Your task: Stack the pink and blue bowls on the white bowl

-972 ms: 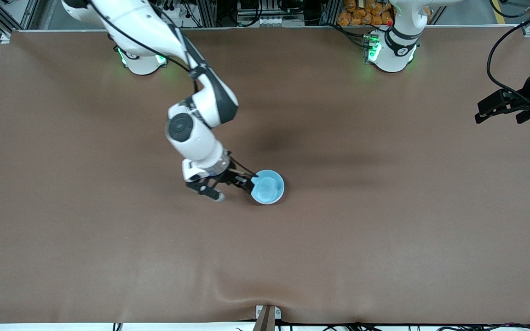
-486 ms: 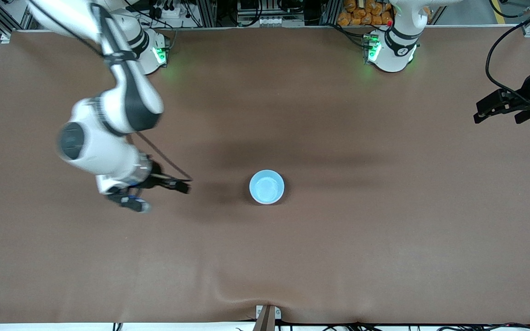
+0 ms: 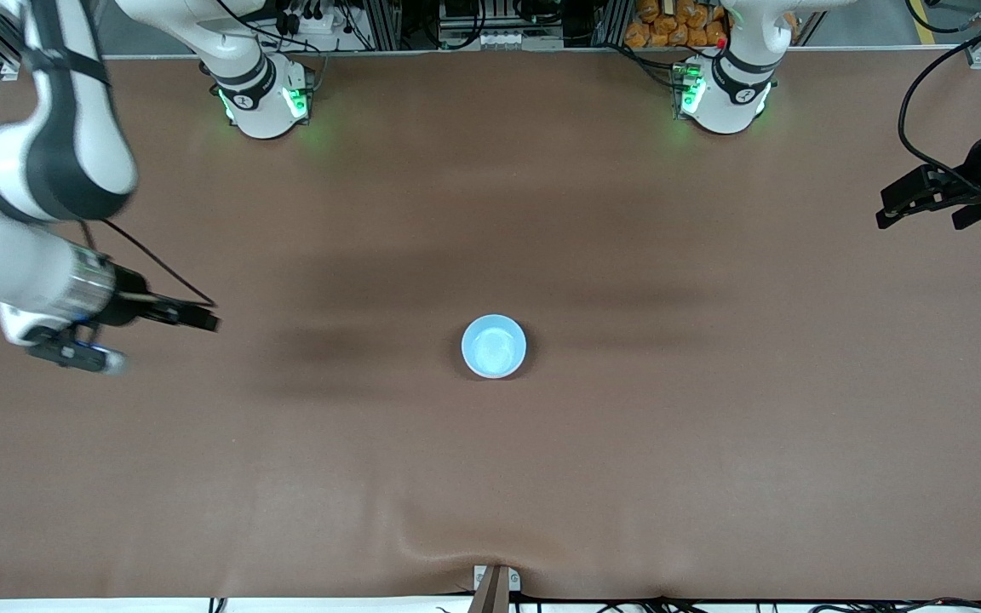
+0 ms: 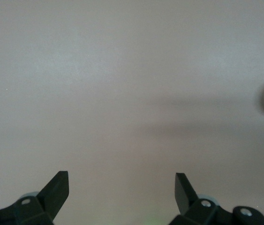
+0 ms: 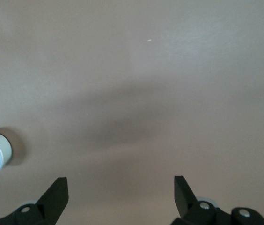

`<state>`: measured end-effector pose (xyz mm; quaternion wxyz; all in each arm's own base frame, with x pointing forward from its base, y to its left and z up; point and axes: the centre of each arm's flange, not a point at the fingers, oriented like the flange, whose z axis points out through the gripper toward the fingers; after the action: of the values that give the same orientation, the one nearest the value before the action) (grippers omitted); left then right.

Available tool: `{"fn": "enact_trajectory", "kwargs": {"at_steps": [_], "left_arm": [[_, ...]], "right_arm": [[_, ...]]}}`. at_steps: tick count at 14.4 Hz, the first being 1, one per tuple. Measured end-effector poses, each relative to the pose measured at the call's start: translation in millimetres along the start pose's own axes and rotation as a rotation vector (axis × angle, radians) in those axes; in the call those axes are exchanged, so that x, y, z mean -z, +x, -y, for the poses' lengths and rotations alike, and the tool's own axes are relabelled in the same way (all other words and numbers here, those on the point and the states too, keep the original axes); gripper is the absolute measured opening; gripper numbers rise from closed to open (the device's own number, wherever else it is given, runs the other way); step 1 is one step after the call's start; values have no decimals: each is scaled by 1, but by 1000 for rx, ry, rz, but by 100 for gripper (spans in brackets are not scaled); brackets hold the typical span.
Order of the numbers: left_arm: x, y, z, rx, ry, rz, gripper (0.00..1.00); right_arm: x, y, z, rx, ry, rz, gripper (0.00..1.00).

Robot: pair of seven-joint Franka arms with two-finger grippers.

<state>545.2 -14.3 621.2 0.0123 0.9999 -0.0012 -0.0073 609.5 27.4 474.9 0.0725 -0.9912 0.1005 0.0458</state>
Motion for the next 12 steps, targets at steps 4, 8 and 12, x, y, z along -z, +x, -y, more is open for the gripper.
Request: {"fn": "enact_trajectory", "kwargs": {"at_steps": [4,8,12], "left_arm": [[0,0,0,0,0,-1,100],[-1,1,0,-1,0,1,100],[-1,1,-5,-9,0,2,100]], "right_arm": [[46,-15,-37,104,-92,-41,100],[89,-28,-69,178,-122,-50,100],[136,-49,-73,181,-139,-17,100]]}}
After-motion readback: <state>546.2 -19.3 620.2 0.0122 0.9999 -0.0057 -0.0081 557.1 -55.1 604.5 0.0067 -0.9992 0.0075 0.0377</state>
